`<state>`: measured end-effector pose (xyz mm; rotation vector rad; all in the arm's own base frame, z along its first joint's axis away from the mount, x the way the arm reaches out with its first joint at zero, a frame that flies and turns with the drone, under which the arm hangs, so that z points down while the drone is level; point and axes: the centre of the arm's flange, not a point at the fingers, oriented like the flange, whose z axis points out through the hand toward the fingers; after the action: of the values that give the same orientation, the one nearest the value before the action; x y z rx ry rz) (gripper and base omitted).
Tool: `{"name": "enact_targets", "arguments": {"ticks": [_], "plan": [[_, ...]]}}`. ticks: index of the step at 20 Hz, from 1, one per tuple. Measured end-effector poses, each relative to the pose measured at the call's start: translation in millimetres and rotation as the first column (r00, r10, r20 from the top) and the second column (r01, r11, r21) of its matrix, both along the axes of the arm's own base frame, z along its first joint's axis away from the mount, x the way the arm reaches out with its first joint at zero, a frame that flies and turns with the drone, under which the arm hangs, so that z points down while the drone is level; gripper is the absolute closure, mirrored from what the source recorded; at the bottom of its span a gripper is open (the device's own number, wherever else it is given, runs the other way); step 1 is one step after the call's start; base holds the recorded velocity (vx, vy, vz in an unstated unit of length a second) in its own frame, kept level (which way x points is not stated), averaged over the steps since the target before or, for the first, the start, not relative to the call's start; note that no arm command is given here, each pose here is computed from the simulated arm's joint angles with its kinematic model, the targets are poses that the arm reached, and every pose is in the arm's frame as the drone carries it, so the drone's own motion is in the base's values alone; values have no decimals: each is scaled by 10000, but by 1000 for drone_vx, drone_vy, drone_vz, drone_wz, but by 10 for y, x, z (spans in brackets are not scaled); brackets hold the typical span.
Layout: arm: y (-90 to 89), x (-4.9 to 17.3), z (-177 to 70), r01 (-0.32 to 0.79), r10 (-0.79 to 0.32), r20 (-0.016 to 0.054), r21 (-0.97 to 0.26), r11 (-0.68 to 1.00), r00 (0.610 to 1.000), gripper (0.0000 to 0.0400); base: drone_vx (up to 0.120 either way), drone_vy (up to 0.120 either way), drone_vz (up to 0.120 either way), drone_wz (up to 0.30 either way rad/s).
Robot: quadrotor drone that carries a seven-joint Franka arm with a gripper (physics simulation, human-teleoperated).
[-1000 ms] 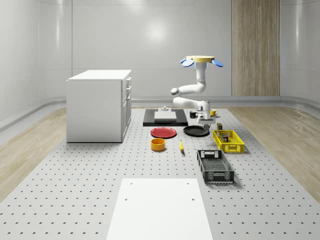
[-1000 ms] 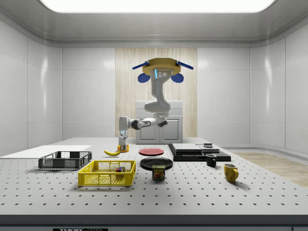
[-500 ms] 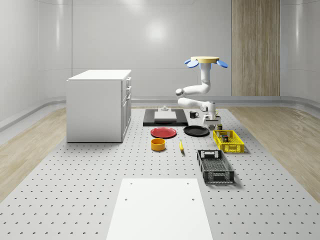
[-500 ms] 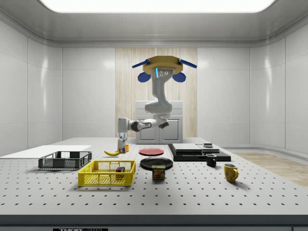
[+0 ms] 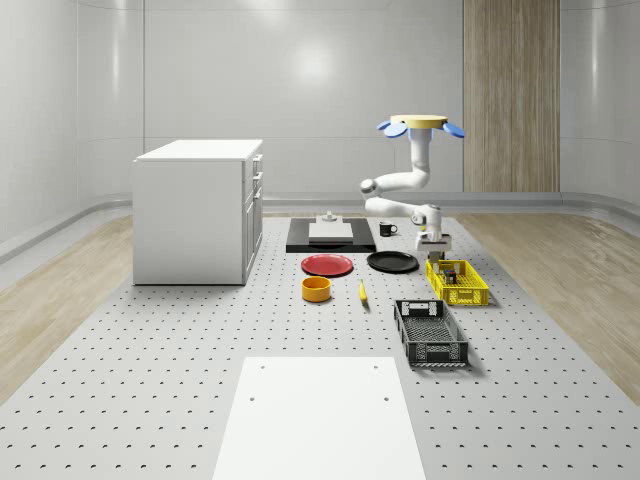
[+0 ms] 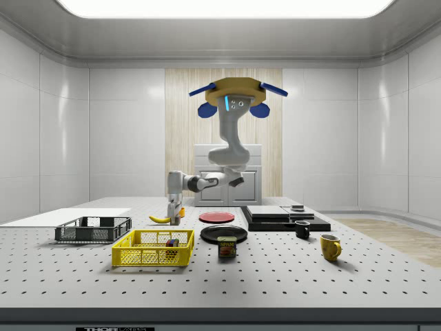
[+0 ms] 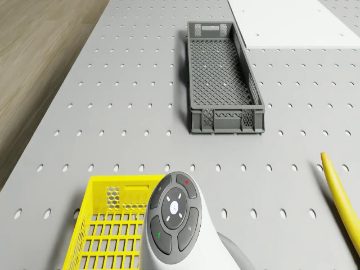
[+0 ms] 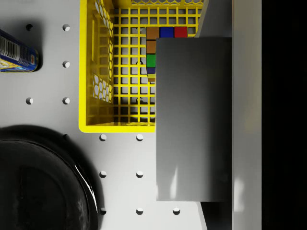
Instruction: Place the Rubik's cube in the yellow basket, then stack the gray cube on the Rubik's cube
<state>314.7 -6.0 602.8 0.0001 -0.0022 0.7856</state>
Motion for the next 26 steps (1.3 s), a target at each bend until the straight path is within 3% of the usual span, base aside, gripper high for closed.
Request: {"name": "enact_targets", "arguments": {"ticks": [7,15,22,23,26], "plan": [[0,0,0,0,0,0,0,10000,10000,150,0,120,-97,0],[0,0,0,0,0,0,0,10000,10000,150,0,115,-5,0],[0,0,39,0,0,0,0,10000,10000,150,0,0,0,0],[0,-3,59,0,0,0,0,10000,10000,150,0,0,0,0],[0,-52,97,0,0,0,0,10000,10000,150,0,0,0,0]]}}
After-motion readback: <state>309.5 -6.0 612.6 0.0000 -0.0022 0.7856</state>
